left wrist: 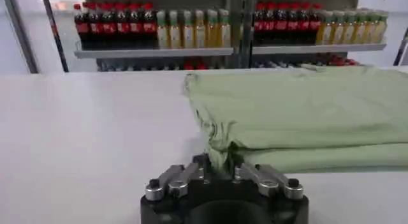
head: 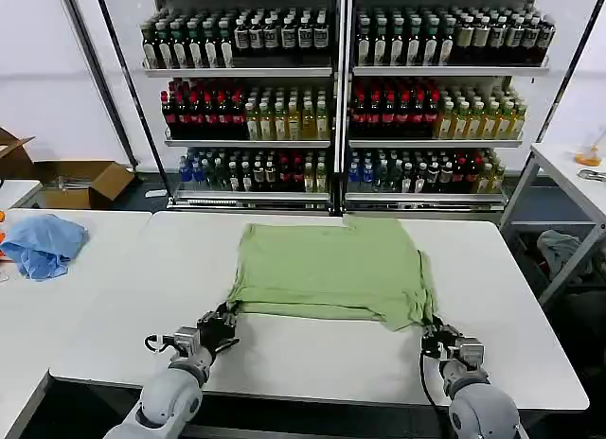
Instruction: Fold and organize the clothes.
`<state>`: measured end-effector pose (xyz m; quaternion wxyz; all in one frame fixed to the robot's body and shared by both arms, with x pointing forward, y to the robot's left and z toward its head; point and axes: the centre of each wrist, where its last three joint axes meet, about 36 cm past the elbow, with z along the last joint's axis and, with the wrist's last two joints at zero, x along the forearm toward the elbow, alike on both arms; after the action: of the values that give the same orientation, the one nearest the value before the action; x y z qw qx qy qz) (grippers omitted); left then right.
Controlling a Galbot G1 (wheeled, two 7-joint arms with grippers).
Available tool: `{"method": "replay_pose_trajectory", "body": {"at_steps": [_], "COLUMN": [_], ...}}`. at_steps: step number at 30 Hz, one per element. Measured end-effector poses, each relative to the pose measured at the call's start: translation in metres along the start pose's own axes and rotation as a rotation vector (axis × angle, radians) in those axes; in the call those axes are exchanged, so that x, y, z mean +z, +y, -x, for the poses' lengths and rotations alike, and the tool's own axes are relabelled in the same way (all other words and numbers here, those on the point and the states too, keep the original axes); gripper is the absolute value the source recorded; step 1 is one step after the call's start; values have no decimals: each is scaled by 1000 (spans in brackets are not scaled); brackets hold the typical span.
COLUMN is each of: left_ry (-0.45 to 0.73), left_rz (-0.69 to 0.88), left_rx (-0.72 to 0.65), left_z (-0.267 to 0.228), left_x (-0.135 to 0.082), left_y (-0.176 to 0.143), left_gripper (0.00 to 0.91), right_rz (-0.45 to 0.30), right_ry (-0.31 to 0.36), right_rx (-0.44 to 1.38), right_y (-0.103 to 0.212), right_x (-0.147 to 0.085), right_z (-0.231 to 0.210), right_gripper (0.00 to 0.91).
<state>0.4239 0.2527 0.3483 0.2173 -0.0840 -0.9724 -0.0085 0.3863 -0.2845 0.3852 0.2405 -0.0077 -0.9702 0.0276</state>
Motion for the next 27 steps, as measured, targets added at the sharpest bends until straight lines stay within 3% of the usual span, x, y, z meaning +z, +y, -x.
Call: {"method": "replay_pose_trajectory", "body": {"at_steps": [12, 25, 26, 27], "left_ry": [17, 42, 46, 53], "left_rz": [-20, -8, -8, -6], "left_rx": [22, 61, 63, 66], "left_z": [-24, -102, -109, -115], "left_x": [-2, 5, 6, 8], "left_y": [4, -9, -11, -12], "left_gripper": [30, 20, 50, 907], "right_rz": [-15, -28, -31, -34], "right_ry": [9, 41, 47, 54], "right_rx": [2, -5, -5, -4], "right_y": [-8, -3, -3, -2], "right_x": [2, 20, 22, 24], "right_z": [-23, -110, -118, -125], "right_gripper": [0, 0, 0, 212]}}
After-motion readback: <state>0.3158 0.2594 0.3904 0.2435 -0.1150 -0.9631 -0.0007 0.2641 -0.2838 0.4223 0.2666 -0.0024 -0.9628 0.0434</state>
